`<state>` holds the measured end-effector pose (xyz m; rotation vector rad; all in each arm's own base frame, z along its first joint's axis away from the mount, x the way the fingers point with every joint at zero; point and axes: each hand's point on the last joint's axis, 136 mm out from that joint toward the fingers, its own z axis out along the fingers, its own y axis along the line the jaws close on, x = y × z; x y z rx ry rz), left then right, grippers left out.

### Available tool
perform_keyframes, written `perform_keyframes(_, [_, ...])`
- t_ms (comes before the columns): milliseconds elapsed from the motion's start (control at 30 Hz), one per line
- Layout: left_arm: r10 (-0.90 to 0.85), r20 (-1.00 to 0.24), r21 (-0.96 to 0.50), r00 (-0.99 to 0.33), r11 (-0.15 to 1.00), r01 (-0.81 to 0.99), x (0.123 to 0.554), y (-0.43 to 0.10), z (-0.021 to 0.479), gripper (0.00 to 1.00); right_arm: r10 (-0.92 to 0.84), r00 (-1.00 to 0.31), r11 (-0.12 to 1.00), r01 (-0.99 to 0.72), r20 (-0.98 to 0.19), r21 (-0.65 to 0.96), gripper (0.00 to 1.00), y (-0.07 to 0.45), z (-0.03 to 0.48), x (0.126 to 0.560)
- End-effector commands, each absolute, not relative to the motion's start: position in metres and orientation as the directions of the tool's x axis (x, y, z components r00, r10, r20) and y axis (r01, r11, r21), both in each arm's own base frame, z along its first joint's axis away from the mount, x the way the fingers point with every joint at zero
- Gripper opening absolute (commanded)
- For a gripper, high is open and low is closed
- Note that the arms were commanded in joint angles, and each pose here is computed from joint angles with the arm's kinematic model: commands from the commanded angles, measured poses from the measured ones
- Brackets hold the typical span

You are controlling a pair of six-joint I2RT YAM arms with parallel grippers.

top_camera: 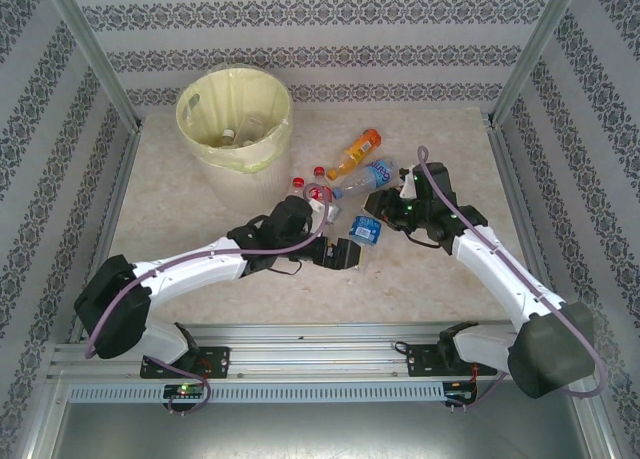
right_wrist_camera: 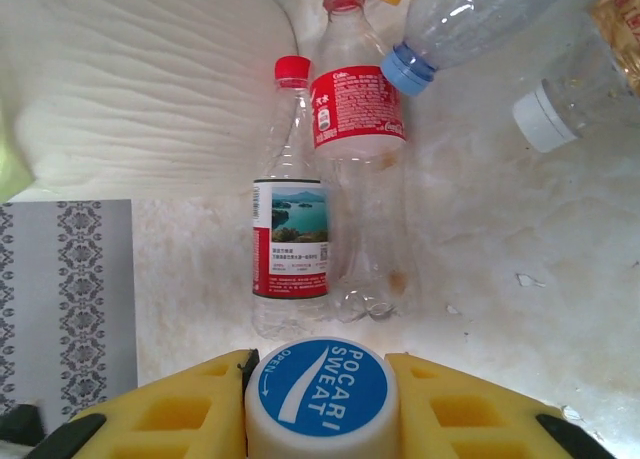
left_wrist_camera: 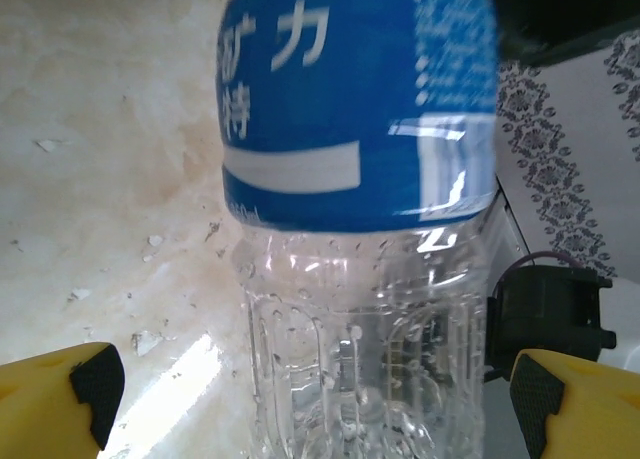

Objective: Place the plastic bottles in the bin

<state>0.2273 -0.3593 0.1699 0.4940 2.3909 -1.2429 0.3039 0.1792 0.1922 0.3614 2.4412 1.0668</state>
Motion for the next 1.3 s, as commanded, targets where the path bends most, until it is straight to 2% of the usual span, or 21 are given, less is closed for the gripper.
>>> perform_keyframes(0, [0.157,-0.532,-0.689,-0.832,0.490,0.533,0.221,-0.377,0.185,1.00,0.408,-0.862,0.657,0.049,-0.300,0.753,0.34,0.183,0.207,0.302])
perform_keyframes(100, [0.175,-0.532,-0.679,-0.828,0.496,0.541,0.219,-0.379,0.183,0.99,0.406,-0.863,0.650,0.042,-0.300,0.759,0.34,0.185,0.209,0.300])
perform_keyframes(167, [0.166,-0.532,-0.688,-0.831,0.487,0.538,0.219,-0.381,0.184,0.94,0.403,-0.863,0.648,0.035,-0.303,0.761,0.34,0.185,0.211,0.299])
perform_keyframes(367, [0.143,-0.544,-0.707,-0.827,0.452,0.543,0.221,-0.387,0.196,0.63,0.398,-0.864,0.655,0.032,-0.308,0.755,0.36,0.183,0.211,0.294])
perform_keyframes(433, [0.145,-0.547,-0.705,-0.824,0.451,0.547,0.221,-0.387,0.198,0.56,0.400,-0.863,0.653,0.033,-0.309,0.756,0.37,0.183,0.212,0.293])
perform_keyframes(500, [0.148,-0.550,-0.701,-0.822,0.452,0.551,0.220,-0.386,0.200,0.50,0.403,-0.861,0.651,0.032,-0.309,0.759,0.44,0.182,0.215,0.292])
perform_keyframes(667, [0.140,-0.572,-0.670,-0.808,0.488,0.559,0.226,-0.373,0.215,0.46,0.408,-0.850,0.657,0.020,-0.333,0.754,0.69,0.176,0.234,0.287])
perform_keyframes(900, [0.121,-0.562,-0.685,-0.818,0.486,0.542,0.234,-0.355,0.235,0.46,0.403,-0.811,0.610,-0.107,-0.424,0.785,0.97,0.170,0.296,0.267])
perform_keyframes(1033, [0.098,-0.583,-0.666,-0.807,0.511,0.543,0.246,-0.341,0.260,0.47,0.369,-0.767,0.602,-0.233,-0.525,0.764,0.98,0.170,0.343,0.249])
perform_keyframes(1267, [0.095,-0.615,-0.563,-0.782,0.642,0.521,0.272,-0.303,0.295,0.49,0.327,-0.608,0.607,-0.452,-0.724,0.654,0.98,0.167,0.425,0.219])
